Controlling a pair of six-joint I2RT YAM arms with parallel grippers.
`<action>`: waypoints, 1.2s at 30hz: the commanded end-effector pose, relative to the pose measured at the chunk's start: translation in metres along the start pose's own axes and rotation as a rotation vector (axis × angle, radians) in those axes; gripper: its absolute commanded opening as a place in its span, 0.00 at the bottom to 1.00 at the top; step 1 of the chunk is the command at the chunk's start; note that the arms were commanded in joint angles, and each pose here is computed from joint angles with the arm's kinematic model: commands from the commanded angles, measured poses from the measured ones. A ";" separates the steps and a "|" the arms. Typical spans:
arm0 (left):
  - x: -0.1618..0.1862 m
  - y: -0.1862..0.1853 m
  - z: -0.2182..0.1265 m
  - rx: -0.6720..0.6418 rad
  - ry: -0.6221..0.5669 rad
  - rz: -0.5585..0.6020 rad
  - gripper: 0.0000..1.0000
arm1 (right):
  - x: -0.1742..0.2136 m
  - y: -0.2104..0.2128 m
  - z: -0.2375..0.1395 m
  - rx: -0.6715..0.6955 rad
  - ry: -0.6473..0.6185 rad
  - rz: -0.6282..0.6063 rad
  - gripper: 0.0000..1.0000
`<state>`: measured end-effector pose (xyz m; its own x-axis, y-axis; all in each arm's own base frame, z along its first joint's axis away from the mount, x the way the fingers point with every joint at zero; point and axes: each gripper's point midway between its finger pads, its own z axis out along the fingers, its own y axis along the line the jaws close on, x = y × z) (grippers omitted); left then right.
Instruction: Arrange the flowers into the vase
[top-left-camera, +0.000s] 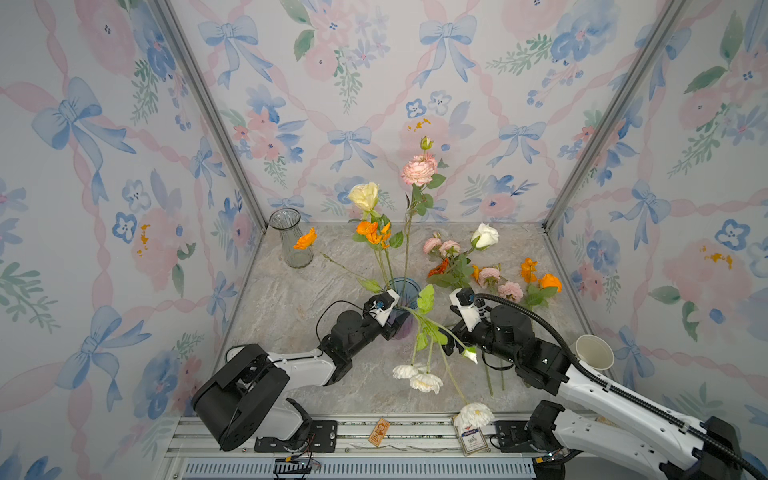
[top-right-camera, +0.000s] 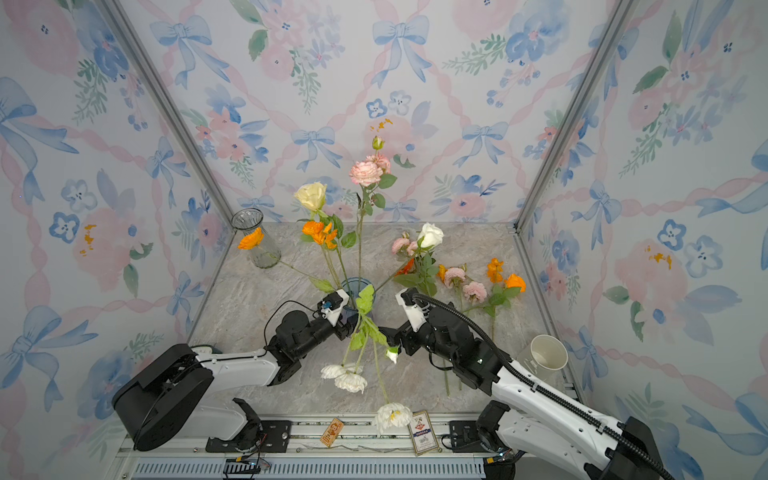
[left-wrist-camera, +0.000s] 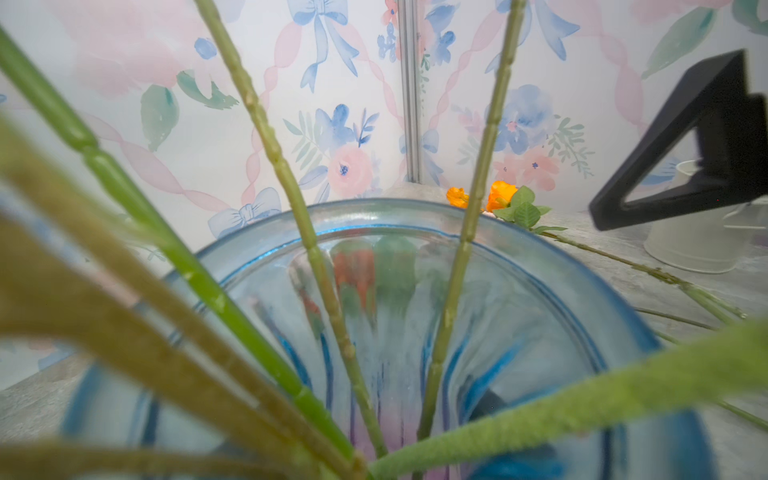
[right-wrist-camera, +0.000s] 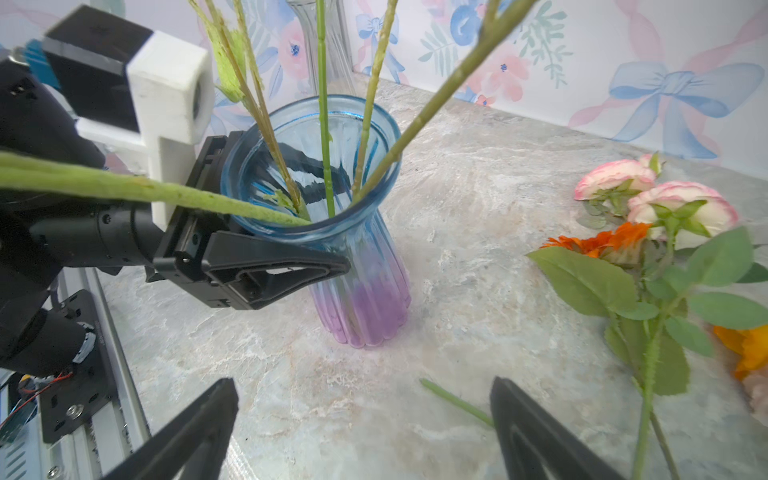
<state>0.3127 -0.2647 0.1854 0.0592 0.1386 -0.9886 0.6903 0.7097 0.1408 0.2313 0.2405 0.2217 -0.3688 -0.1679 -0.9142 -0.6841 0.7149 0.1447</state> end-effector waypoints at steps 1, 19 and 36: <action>-0.083 0.034 0.019 -0.057 -0.260 0.056 0.12 | -0.031 -0.013 -0.006 0.056 -0.074 0.036 0.97; -0.099 0.197 0.144 -0.293 -0.367 -0.033 0.10 | -0.052 -0.033 0.008 0.078 -0.036 0.057 0.97; -0.058 0.221 0.195 -0.314 -0.246 -0.055 0.29 | -0.040 -0.045 0.004 0.094 -0.025 0.101 0.97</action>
<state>0.6023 -0.2494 0.1930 0.0405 0.0356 -0.9985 0.4467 0.8933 0.0499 0.2826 0.2224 0.2522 -0.3969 -0.0882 -0.9136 -0.5901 0.7870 0.1803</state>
